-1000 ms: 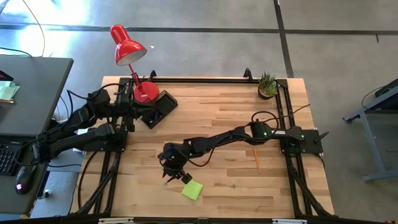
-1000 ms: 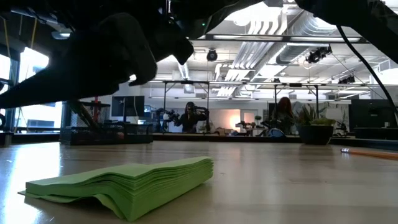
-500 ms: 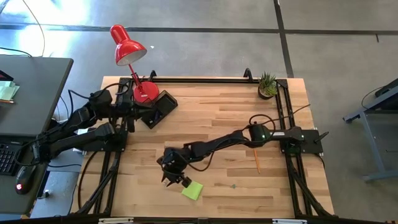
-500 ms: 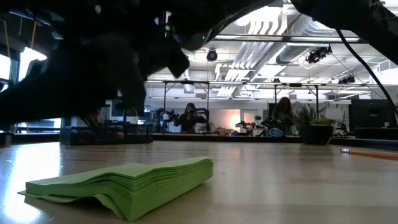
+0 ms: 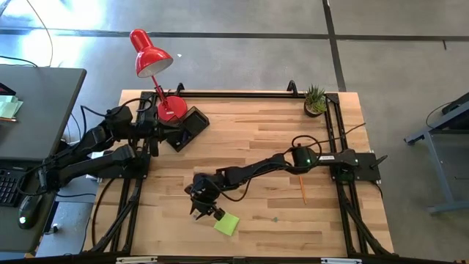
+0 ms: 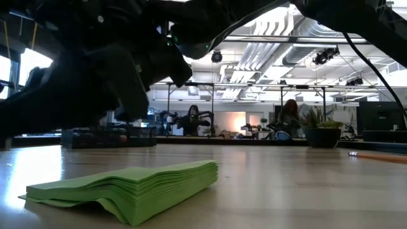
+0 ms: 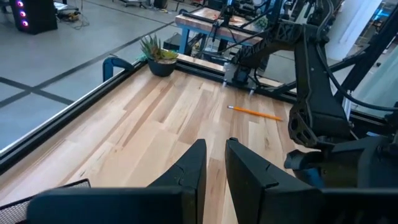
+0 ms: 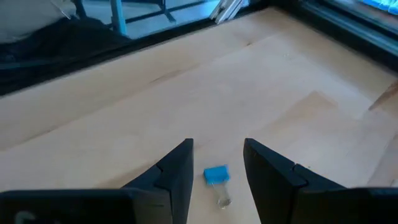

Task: Pick and place office supplies into organizer
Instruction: Put the left blue binder clip into the desk organizer

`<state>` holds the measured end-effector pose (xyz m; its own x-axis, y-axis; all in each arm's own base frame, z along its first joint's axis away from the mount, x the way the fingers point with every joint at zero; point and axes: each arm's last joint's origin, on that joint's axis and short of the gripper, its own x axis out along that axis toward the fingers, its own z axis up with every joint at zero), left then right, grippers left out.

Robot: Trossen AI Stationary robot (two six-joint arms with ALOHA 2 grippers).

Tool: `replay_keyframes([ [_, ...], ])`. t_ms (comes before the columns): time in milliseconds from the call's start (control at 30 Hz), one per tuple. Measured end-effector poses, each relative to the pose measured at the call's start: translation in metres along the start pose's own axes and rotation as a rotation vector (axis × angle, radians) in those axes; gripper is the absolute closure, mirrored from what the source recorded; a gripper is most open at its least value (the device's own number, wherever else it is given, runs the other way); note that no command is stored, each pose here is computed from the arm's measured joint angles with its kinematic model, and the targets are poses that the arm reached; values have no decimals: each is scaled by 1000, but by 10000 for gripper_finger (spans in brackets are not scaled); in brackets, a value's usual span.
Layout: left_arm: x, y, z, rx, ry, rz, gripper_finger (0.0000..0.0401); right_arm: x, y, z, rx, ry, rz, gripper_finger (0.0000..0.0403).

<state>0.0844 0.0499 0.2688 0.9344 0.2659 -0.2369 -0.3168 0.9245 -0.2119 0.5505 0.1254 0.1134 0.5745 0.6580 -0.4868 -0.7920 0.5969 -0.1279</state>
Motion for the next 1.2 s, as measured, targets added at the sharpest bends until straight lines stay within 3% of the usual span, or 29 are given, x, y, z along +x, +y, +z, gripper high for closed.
replay_keyframes([
  [767, 4, 4, -9, -5, 23, 31, 357, 14, 1, -23, -14, -1, 17, 271],
  [1200, 4, 4, -9, -5, 21, 31, 357, 15, 0, -27, -22, 3, 20, 355],
])
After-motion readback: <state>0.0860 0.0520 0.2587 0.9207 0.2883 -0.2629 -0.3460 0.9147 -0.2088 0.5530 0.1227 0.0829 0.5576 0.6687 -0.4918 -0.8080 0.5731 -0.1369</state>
